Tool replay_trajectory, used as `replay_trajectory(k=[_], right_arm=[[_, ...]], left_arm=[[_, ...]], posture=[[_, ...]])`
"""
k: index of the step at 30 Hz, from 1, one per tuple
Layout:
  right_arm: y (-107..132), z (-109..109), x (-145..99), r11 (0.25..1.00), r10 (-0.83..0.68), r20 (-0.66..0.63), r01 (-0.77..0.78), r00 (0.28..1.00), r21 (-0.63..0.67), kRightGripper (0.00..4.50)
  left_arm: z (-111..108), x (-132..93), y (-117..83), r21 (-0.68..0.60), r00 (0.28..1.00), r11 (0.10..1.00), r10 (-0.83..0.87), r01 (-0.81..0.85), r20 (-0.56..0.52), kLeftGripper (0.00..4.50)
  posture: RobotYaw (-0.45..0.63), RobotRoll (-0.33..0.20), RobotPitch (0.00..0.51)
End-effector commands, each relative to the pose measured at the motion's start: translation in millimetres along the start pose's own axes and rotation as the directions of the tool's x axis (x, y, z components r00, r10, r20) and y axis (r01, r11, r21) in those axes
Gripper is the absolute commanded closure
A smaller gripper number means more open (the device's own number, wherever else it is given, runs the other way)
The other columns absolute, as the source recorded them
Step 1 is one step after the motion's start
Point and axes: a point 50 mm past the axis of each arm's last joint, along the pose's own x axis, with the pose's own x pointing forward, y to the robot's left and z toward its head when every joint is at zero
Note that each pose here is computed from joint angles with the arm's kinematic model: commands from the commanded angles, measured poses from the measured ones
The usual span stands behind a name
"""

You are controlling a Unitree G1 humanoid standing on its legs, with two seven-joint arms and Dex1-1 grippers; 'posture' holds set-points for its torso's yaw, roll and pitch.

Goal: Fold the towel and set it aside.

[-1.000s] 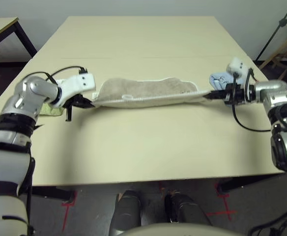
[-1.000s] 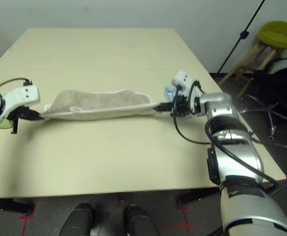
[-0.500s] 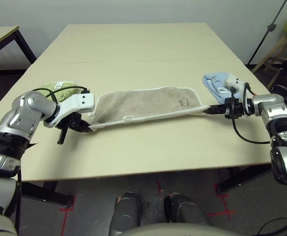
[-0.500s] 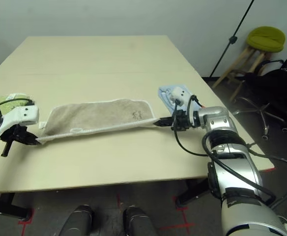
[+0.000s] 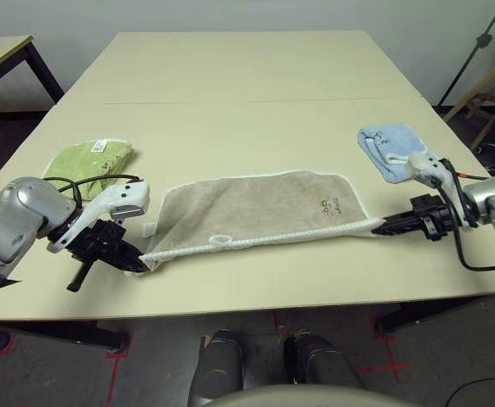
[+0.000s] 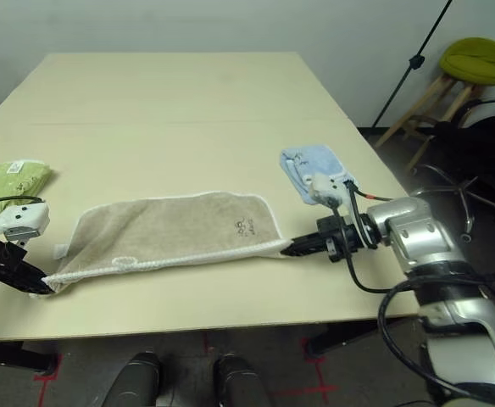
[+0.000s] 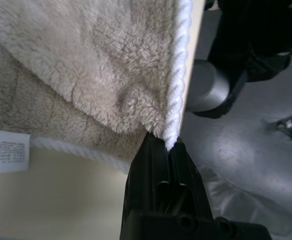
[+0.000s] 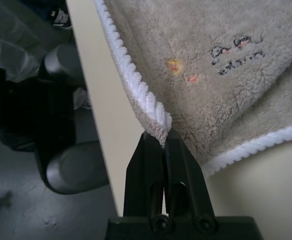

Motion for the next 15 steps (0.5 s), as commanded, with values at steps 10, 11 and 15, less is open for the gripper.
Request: replay_trajectory(k=[10, 11, 15], right_arm=[[-8, 1, -3, 1.000, 0.000, 0.007, 0.000, 1.000, 0.014, 4.50], [-11, 2, -3, 1.000, -0.013, 0.008, 0.013, 1.000, 0.006, 4.50], [-29, 9, 0, 0.998, -0.058, 0.010, 0.058, 0.998, -0.037, 4.50]], left_arm=[[7, 0, 7, 0.017, 0.999, 1.000, -0.020, 0.020, -0.034, 4.46], [8, -1, 11, 0.028, 0.999, 1.000, -0.003, 0.005, -0.047, 4.46], [12, -8, 37, 0.100, 0.990, 0.992, 0.084, -0.073, -0.113, 4.46]], posture=[[0.16, 0.000, 0.141], [0.16, 0.000, 0.141], [0.16, 0.000, 0.141]])
